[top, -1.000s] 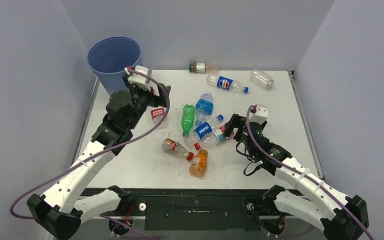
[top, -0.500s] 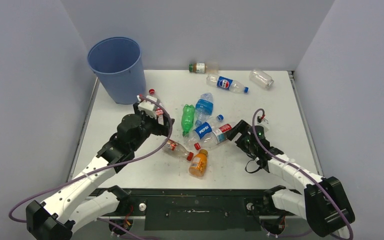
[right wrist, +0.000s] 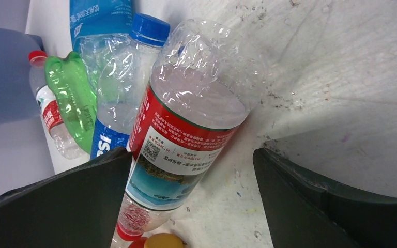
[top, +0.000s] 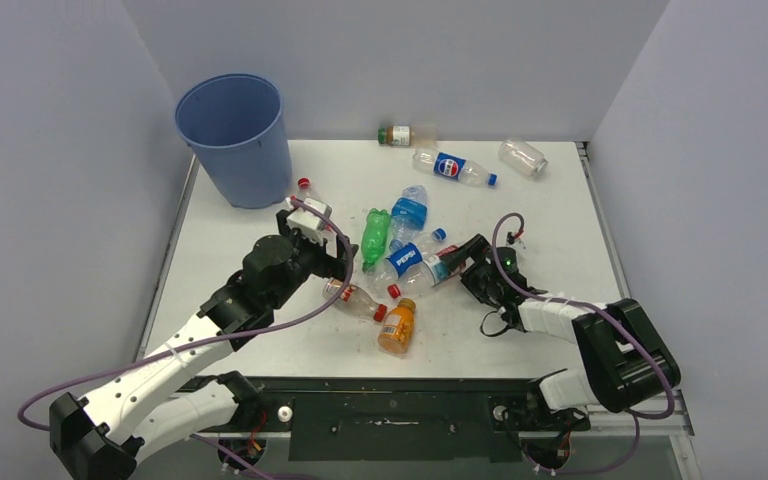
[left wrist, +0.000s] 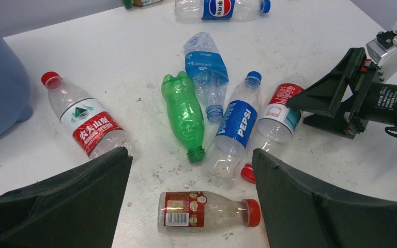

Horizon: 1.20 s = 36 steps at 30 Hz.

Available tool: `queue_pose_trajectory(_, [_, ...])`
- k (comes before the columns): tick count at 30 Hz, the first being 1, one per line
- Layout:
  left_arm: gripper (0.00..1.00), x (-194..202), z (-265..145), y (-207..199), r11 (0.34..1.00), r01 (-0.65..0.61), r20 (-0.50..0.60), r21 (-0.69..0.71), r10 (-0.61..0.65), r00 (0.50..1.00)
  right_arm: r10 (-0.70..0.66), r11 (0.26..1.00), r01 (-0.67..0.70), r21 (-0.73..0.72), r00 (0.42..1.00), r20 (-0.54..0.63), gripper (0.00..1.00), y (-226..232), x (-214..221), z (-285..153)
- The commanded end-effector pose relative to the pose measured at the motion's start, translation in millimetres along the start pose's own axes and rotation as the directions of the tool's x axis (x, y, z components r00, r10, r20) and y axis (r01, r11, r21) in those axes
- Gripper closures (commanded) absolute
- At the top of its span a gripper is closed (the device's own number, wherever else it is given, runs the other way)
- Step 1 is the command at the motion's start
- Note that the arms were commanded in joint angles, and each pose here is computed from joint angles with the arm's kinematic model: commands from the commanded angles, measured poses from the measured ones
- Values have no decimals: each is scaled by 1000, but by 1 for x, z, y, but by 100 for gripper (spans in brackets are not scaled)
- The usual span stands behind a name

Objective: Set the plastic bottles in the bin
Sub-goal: Pick up the plastic bottle at the center of the board.

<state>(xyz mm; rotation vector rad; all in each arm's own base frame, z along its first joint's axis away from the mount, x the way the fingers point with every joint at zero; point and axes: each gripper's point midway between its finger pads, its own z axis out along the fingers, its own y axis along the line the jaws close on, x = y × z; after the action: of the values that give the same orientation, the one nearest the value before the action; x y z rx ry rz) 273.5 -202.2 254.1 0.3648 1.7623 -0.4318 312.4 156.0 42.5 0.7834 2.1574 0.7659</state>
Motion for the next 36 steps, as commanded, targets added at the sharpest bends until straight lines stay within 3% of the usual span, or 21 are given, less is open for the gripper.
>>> queue_pose_trajectory(1, [14,-27,-5,-2,1000,2,78,-7,-1,997,38,999,-37,-19,999,29,7,3,-6,10])
queue_pose_trajectory(6, [14,-27,-5,-4,1000,2,77,0,-2,997,62,998,-62,-14,998,-2,0,-7,5,21])
queue_pose_trajectory(12, [14,-26,-5,-5,1000,2,76,-4,-1,997,89,996,-89,-14,996,-33,15,-14,16,31])
queue_pose_trajectory(19, [14,-24,-5,-9,1000,-3,75,-2,3,997,75,996,-76,-41,997,-32,51,-9,14,22])
queue_pose_trajectory(27, [14,-26,-9,-14,1000,19,100,16,-21,995,43,982,-29,-186,997,68,60,32,-18,-28])
queue_pose_trajectory(32, [12,-40,-17,-29,978,173,200,118,-195,960,72,912,10,-410,980,183,59,80,-45,-82])
queue_pose_trajectory(36, [9,-55,-31,-49,901,316,273,297,-397,876,101,804,44,-593,973,210,59,119,-55,-122])
